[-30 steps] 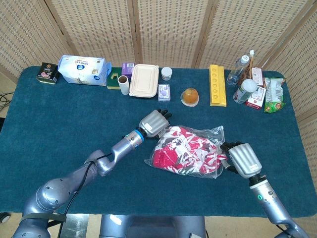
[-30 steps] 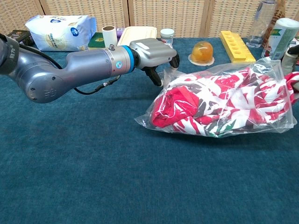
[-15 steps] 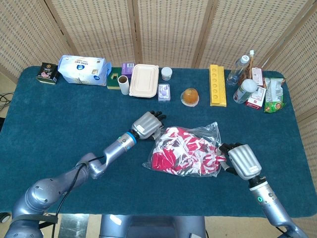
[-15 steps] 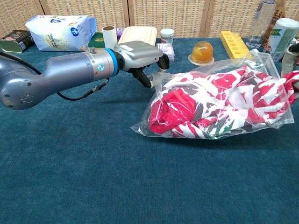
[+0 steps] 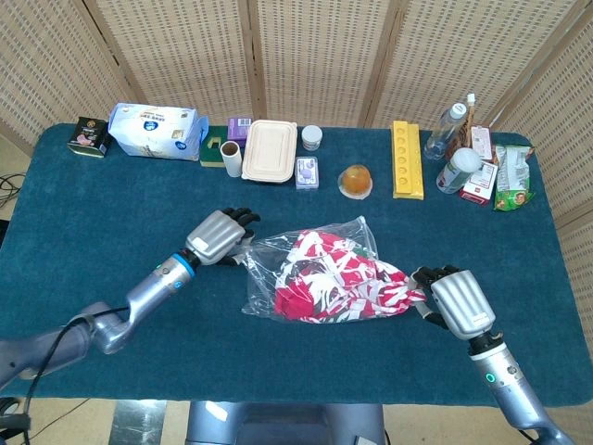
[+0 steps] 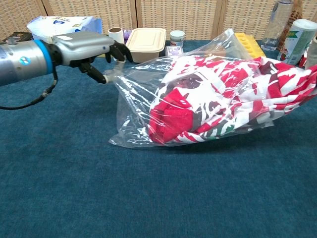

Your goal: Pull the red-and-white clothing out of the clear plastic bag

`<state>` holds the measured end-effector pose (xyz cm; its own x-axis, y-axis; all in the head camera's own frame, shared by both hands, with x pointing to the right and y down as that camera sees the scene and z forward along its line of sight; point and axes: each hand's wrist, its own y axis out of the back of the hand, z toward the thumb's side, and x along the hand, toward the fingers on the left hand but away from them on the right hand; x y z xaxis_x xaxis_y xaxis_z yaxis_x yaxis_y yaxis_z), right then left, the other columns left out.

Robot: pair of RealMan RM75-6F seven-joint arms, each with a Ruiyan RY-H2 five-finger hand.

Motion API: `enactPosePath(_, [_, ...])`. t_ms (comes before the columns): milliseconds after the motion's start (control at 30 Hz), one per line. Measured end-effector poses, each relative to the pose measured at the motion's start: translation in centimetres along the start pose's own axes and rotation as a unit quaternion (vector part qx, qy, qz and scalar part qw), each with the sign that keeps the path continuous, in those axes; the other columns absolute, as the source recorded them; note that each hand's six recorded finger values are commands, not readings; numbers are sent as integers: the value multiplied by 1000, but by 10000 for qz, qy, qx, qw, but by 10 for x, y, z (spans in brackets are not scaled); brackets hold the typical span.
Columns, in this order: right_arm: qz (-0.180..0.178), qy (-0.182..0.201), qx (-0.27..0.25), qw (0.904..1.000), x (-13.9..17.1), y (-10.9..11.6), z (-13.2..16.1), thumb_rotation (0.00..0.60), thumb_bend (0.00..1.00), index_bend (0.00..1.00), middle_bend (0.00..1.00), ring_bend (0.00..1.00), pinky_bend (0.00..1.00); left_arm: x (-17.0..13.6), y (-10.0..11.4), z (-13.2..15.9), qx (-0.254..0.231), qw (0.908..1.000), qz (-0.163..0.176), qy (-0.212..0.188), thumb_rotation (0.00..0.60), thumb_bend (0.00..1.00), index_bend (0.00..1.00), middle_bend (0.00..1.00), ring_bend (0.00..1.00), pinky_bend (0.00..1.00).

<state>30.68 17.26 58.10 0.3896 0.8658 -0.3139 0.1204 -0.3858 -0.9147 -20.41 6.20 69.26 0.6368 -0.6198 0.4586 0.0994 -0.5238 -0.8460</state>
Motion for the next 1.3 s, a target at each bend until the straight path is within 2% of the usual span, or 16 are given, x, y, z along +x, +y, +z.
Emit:
enactPosePath(267, [-149,-202,112,9996,3,12,-10,600,512,668,551,636,587,-65,9,-44,-159,9981,151,579,600,523,660,211,165,298])
enactPosePath(433, [-210,-412,212,9987,7,19,-24,600,511,668,552,637,589,-103,13,-74,-166,9939,198,1071,600,521,660,211,165,298])
enactPosePath(667, [-226,-629,318,9973,14,24,-41,600,511,669,552,636,590,-132,13,-101,29,9878,204,1545,600,523,660,212,165,298])
enactPosePath(733, [-226,-698,320,9968,17,25,-47,600,512,660,544,630,587,-136,11,-107,38,9861,163,1656,600,487,655,212,162,295])
enactPosePath(767, [-213,-726,315,9966,19,25,-49,600,512,647,530,619,582,-136,10,-108,23,9858,143,1671,600,445,629,211,153,287])
enactPosePath(800, [-179,-753,299,9966,21,24,-51,600,512,609,497,590,565,-137,7,-108,-22,9854,86,1700,600,347,542,198,122,261])
enactPosePath(833, [-149,-762,287,9966,23,23,-52,600,511,548,448,547,541,-137,5,-108,-62,9851,31,1721,600,238,400,168,75,220])
enactPosePath(867, [-120,-763,280,9966,24,22,-52,600,507,499,412,513,522,-137,2,-108,-110,9847,-33,1739,600,172,279,141,44,187])
enactPosePath(900, [-88,-751,297,9967,25,21,-53,600,494,411,354,455,488,-138,-1,-107,-175,9840,-121,1767,600,103,130,96,13,144])
enactPosePath(933, [-73,-738,328,9967,26,21,-54,600,484,374,333,432,471,-139,-2,-106,-220,9834,-183,1790,591,69,37,68,1,116])
enactPosePath(1000, [-53,-713,393,9967,29,20,-56,582,418,248,273,353,403,-141,-4,-103,-336,9819,-273,1842,549,41,0,53,0,102])
enactPosePath(1067, [-56,-708,391,9967,32,19,-57,518,348,185,240,312,362,-144,-3,-101,-417,9804,-305,1899,484,28,0,53,0,98])
enactPosePath(1133, [-86,-724,357,9967,34,20,-59,422,297,152,214,288,336,-150,0,-101,-478,9781,-281,2006,444,24,0,52,0,96])
enactPosePath(1200, [-106,-750,355,9965,38,22,-61,382,288,133,204,277,322,-158,3,-103,-507,9758,-199,2118,442,24,0,51,0,96])
enactPosePath(1300, [-132,-796,369,9961,43,25,-64,365,286,120,194,267,313,-167,7,-106,-573,9722,-41,2268,464,37,0,52,0,96])
